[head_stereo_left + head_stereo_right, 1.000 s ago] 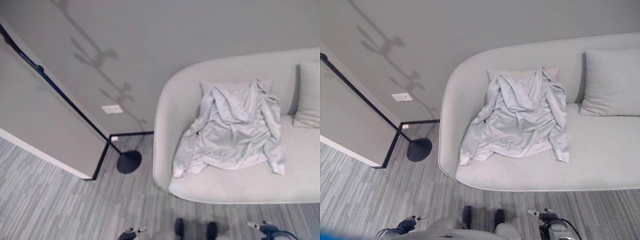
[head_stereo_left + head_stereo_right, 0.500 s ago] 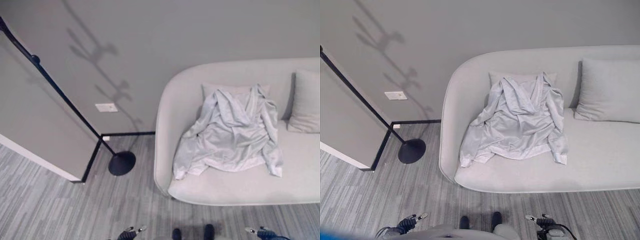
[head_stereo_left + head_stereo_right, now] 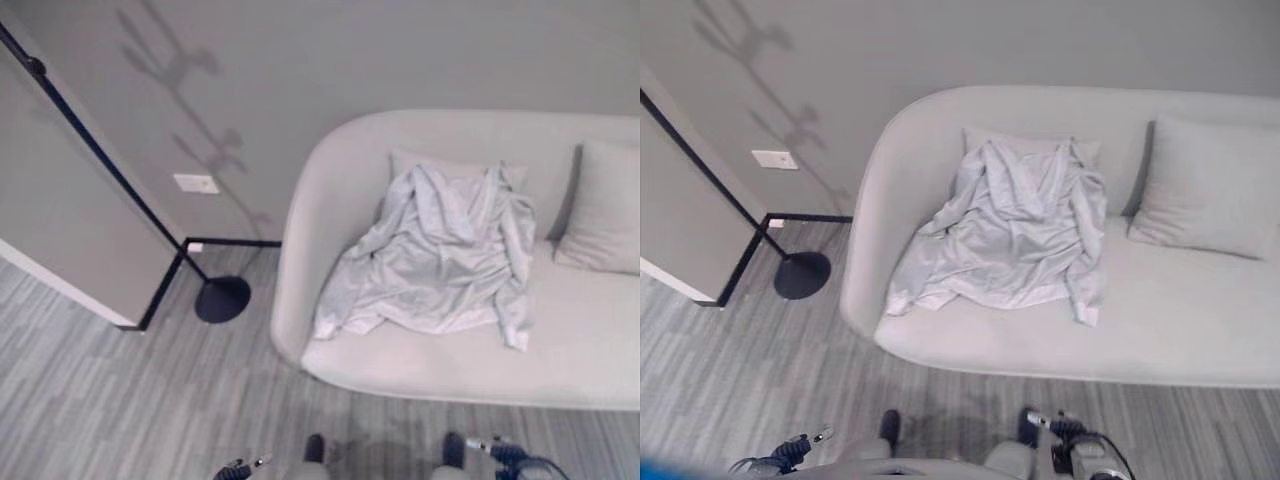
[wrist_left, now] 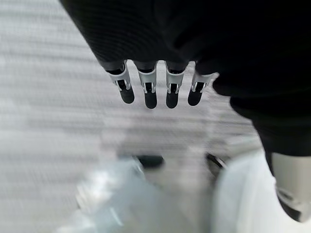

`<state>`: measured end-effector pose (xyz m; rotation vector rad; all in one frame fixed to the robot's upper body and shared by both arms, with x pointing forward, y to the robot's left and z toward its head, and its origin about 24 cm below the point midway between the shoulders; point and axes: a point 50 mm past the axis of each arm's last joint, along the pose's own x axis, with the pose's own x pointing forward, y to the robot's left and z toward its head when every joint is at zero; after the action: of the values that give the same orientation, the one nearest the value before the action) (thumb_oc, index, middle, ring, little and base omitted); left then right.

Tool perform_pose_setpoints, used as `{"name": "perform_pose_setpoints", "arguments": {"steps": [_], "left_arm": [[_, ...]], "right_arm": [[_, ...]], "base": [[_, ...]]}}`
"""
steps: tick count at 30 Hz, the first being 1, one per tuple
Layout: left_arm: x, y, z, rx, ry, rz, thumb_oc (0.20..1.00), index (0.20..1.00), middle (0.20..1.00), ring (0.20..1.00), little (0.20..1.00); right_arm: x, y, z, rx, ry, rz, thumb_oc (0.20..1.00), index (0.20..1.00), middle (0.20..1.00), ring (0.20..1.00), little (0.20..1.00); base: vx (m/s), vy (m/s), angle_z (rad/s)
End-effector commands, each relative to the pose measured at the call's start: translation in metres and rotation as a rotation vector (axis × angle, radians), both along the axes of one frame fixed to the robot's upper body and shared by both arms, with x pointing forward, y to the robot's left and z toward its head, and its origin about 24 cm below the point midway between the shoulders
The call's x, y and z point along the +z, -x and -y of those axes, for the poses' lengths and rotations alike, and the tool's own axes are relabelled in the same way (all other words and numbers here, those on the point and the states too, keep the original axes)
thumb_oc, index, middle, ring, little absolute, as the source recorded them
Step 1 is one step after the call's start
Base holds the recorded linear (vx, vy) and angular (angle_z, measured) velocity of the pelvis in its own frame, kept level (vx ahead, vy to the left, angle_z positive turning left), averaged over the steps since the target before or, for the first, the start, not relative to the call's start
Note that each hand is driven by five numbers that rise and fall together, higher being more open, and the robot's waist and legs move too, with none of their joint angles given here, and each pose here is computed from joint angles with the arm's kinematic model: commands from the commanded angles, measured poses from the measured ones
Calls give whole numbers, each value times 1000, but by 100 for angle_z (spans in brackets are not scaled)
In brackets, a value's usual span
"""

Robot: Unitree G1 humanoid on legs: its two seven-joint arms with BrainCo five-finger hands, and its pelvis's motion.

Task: Hang the clothes on the sofa on the clothes rack.

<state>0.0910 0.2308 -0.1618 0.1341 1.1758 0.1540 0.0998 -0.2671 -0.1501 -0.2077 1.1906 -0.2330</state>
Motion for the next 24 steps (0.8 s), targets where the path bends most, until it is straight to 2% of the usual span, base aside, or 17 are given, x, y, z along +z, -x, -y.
{"name": "perform_pose_setpoints", "arguments": {"steps": [1, 12, 24], "left_arm": [[15, -27, -28, 82, -62, 109, 1000, 1000, 1000, 1000, 1000], [10, -15, -21, 95, -24, 83, 1000, 1000, 1000, 1000, 1000], [7, -12, -15, 69, -7, 60, 1000, 1000, 1000, 1000, 1000]], "right_arm": [[8, -25, 0, 29, 28, 90, 1000, 1000, 1000, 1000, 1000], [15, -16, 25, -35, 79, 96, 1000, 1000, 1000, 1000, 1000], [11, -15, 17, -23, 73, 86, 1000, 1000, 1000, 1000, 1000]], "base": [[93, -455, -18], [98, -298, 9], [66, -5, -15]]}}
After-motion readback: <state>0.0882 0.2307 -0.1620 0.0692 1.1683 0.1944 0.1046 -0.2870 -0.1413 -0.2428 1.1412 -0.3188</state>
